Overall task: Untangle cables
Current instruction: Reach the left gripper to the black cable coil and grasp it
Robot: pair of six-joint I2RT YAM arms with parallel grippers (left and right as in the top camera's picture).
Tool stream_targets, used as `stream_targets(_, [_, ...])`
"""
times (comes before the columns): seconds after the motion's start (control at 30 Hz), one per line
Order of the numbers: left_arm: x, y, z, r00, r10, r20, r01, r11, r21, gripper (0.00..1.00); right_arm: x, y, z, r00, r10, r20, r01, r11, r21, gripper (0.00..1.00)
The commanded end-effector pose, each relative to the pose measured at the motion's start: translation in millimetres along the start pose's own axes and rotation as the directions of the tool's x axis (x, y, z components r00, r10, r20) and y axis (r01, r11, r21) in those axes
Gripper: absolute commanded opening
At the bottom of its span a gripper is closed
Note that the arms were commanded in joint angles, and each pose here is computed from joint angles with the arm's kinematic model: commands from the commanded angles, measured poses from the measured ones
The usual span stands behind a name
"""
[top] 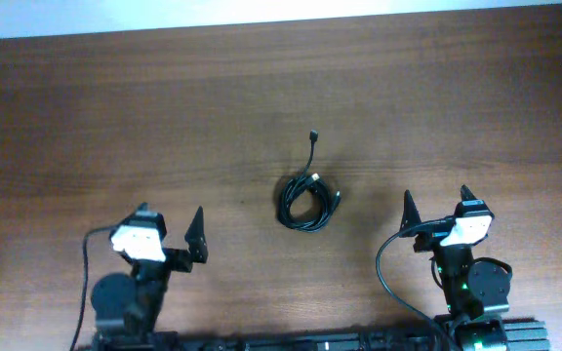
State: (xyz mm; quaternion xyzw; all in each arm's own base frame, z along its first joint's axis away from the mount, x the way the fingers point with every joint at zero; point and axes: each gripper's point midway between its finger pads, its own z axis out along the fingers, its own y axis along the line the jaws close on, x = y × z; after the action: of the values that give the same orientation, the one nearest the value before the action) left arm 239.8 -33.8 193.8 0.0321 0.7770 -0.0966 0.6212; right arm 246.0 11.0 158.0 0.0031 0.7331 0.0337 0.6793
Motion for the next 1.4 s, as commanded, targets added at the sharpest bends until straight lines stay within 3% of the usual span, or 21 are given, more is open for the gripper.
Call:
stream_targets(0.0, [-40, -3, 14, 0.999, -0.026, -0.047, 0.026, 1.0, 0.009, 0.99, 3, -2, 0, 1.0, 0.007, -0.005, -0.007, 1.0, 0.013, 0.99])
stream_targets(0.1, [-61, -6, 45, 0.988, -0.044, -0.15, 0.05, 0.998, 0.035, 0.99, 3, -2, 0, 1.0, 0.007, -0.004, -0.007, 1.0, 0.012, 0.99])
stream_targets(0.3, [-58, -11, 81, 0.924, -0.08, -0.375, 0.109, 0.993, 0.055, 0.99, 3, -2, 0, 1.0, 0.007, -0.005, -0.007, 1.0, 0.013, 0.99])
stream_targets(0.43, [-87, -50, 91, 0.946, 0.071, -0.316, -0.008, 0.98, 0.198, 0.99, 3, -2, 0, 1.0, 0.007, -0.005, -0.007, 1.0, 0.013, 0.99])
stream_targets(0.53, [-78, -61, 87, 0.934, 0.085, -0.348, -0.002, 0.973, 0.231, 0.99, 3, -2, 0, 1.0, 0.007, -0.005, -0.007, 1.0, 0.013, 0.99])
stream_targets(0.67, [-63, -66, 101, 0.901, -0.095, -0.423, 0.175, 0.973, 0.154, 1.0, 3, -2, 0, 1.0, 0.007, -0.005, -0.007, 1.0, 0.013, 0.99])
stream_targets(0.77, [-8, -98, 134, 0.822, -0.108, -0.559, 0.216, 0.968, 0.131, 0.92, 3, -2, 0, 1.0, 0.007, -0.004, -0.007, 1.0, 0.012, 0.99])
stream_targets(0.83, [62, -139, 141, 0.645, -0.222, -0.731, 0.344, 0.939, 0.018, 0.79, 3, -2, 0, 1.0, 0.007, -0.004, -0.007, 1.0, 0.012, 0.99])
stream_targets(0.97, [123, -171, 129, 0.523, -0.146, -0.84, 0.295, 0.955, 0.018, 0.78, 3, -2, 0, 1.0, 0.007, -0.005, -0.007, 1.0, 0.013, 0.99])
stream_targets(1.03, [153, -158, 117, 0.42, -0.227, -0.879, 0.258, 0.958, -0.124, 0.77, 3, -2, 0, 1.0, 0.007, -0.004, -0.007, 1.0, 0.012, 0.99])
stream_targets(1.07, [162, -154, 117, 0.408, -0.229, -0.884, 0.233, 0.962, -0.142, 0.77, 3, -2, 0, 1.0, 0.007, -0.005, -0.007, 1.0, 0.013, 0.99])
stream_targets(1.13, [186, -136, 123, 0.403, -0.235, -0.885, 0.143, 0.971, -0.193, 0.63, 3, -2, 0, 1.0, 0.007, -0.004, -0.007, 1.0, 0.012, 0.99])
stream_targets(1.23, [188, -138, 130, 0.414, -0.238, -0.879, 0.154, 0.97, -0.19, 0.26, 3, -2, 0, 1.0, 0.007, -0.004, -0.007, 1.0, 0.012, 0.99])
stream_targets(1.27, [187, -136, 131, 0.417, -0.237, -0.878, 0.151, 0.97, -0.19, 0.03, 3, -2, 0, 1.0, 0.007, -0.004, -0.007, 1.0, 0.012, 0.99])
stream_targets(1.33, [161, -100, 136, 0.474, -0.3, -0.828, 0.058, 0.949, -0.311, 0.0, 3, -2, 0, 1.0, 0.007, -0.005, -0.007, 1.0, 0.013, 0.99])
stream_targets(1.37, [142, -81, 135, 0.491, -0.426, -0.76, 0.073, 0.889, -0.452, 0.0, 3, -2, 0, 1.0, 0.007, -0.005, -0.007, 1.0, 0.013, 0.99])
